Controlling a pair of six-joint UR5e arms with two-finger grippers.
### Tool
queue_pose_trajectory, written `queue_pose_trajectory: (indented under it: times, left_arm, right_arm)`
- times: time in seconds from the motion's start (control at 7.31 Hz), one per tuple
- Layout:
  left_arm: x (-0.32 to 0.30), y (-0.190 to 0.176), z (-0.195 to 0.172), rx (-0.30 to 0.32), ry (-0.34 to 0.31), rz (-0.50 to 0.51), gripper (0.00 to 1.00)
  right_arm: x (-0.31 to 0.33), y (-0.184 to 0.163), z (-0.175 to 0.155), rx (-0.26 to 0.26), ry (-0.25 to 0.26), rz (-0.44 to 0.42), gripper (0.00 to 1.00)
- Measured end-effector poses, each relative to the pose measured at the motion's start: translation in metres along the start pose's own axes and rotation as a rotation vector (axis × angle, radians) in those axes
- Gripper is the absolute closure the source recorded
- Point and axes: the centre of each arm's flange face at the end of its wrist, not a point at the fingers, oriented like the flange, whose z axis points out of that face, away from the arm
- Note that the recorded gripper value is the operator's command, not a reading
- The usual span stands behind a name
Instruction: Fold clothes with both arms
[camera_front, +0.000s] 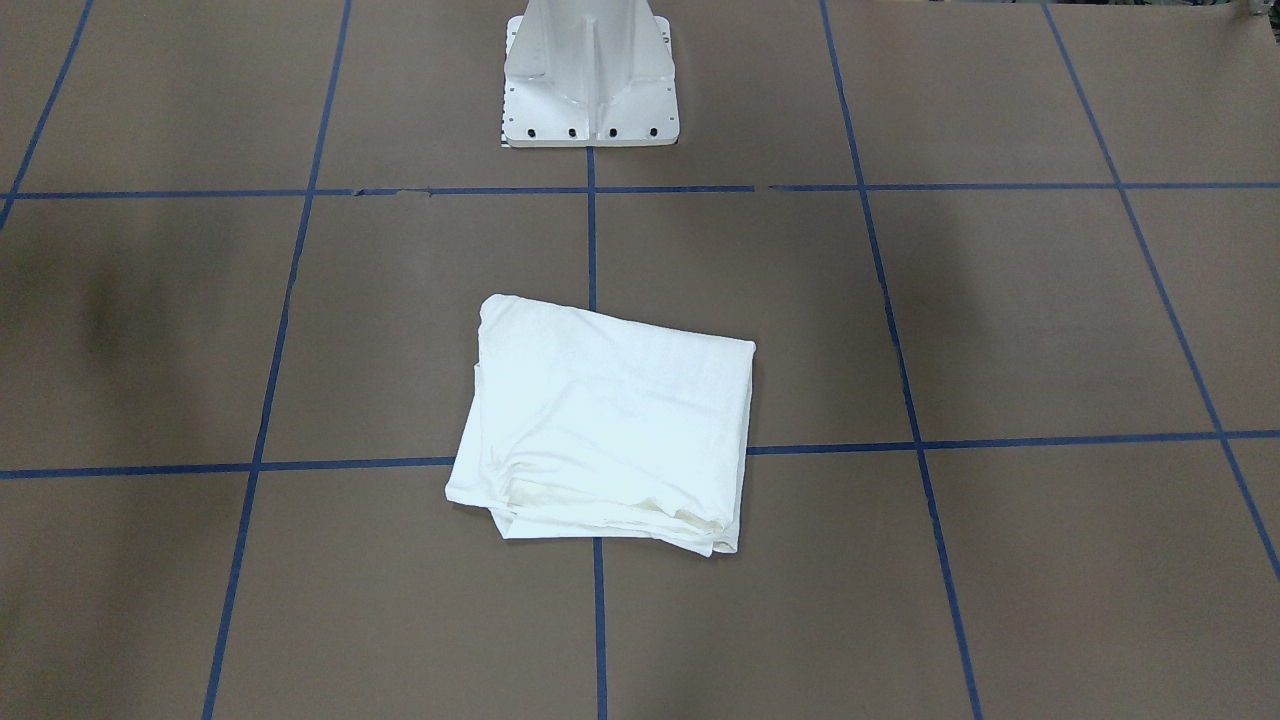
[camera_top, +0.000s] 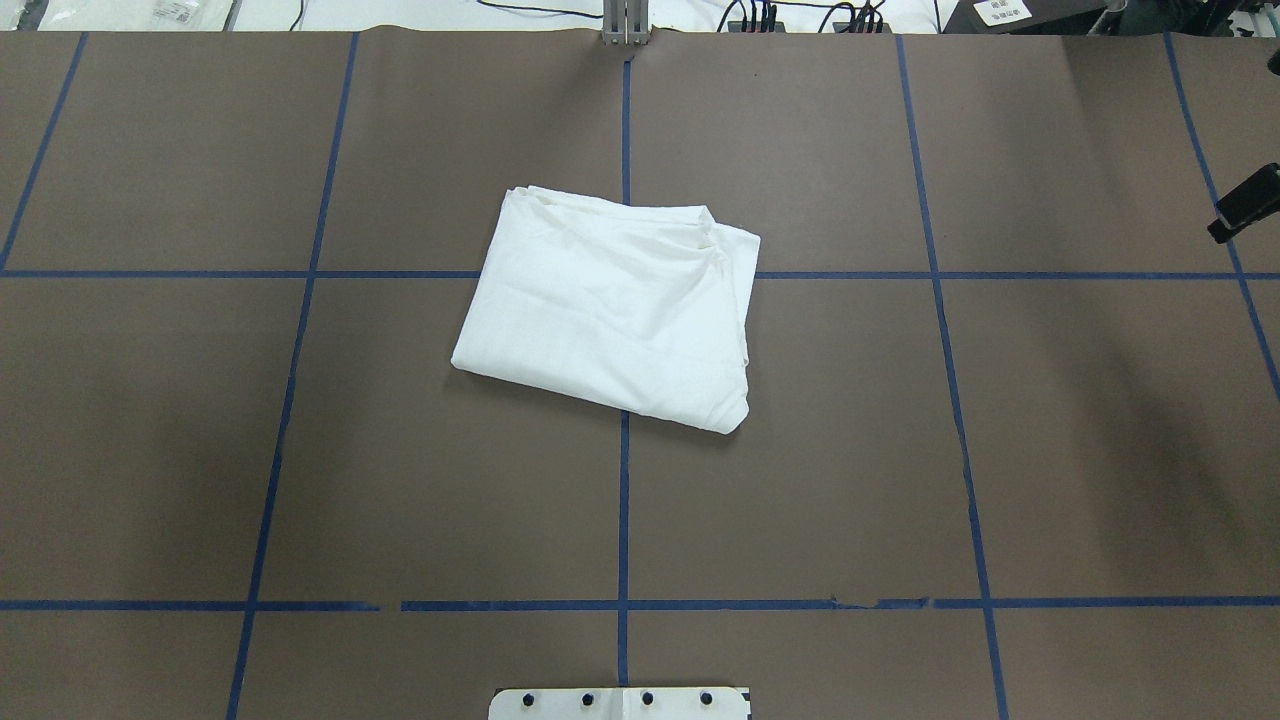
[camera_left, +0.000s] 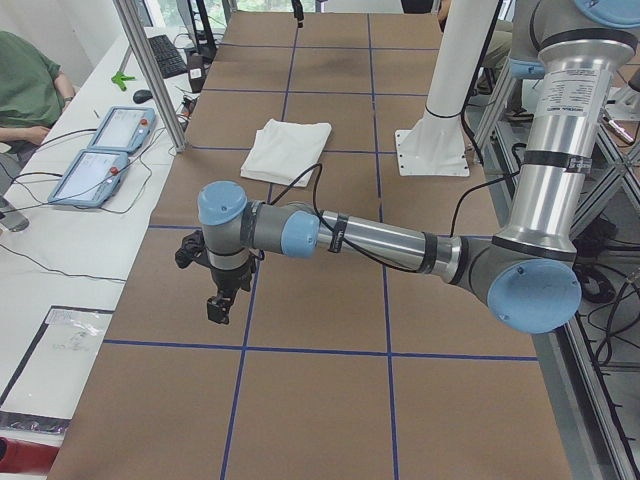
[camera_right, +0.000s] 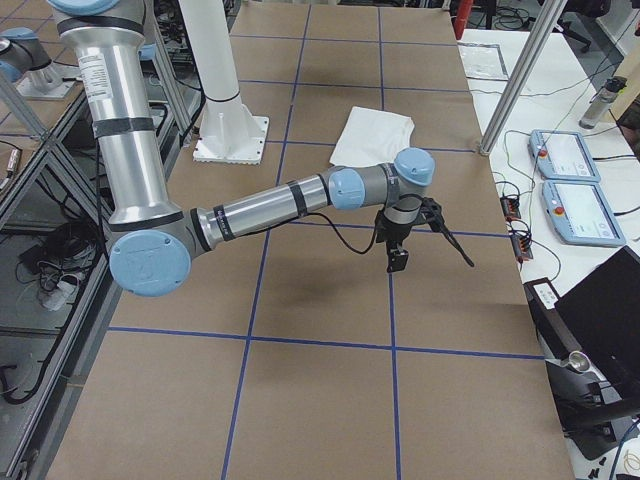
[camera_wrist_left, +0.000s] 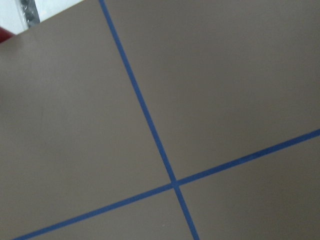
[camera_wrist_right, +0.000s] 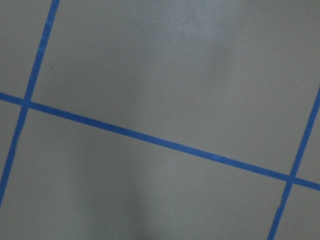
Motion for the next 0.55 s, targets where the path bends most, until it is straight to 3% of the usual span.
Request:
queue_pose_trajectory:
  times: [0.27, 0.55]
  left_arm:
    - [-0.013, 0.058, 0.025, -0.026, 0.127, -0.078, 0.00]
    - [-0.016, 0.074, 0.032, -0.034, 0.160, -0.104, 0.00]
  right_arm:
    - [0.029, 0.059, -0.005, 0.003, -0.005, 0.056, 0.00]
    - [0.039, 0.087, -0.004, -0.006, -0.001, 0.096, 0.00]
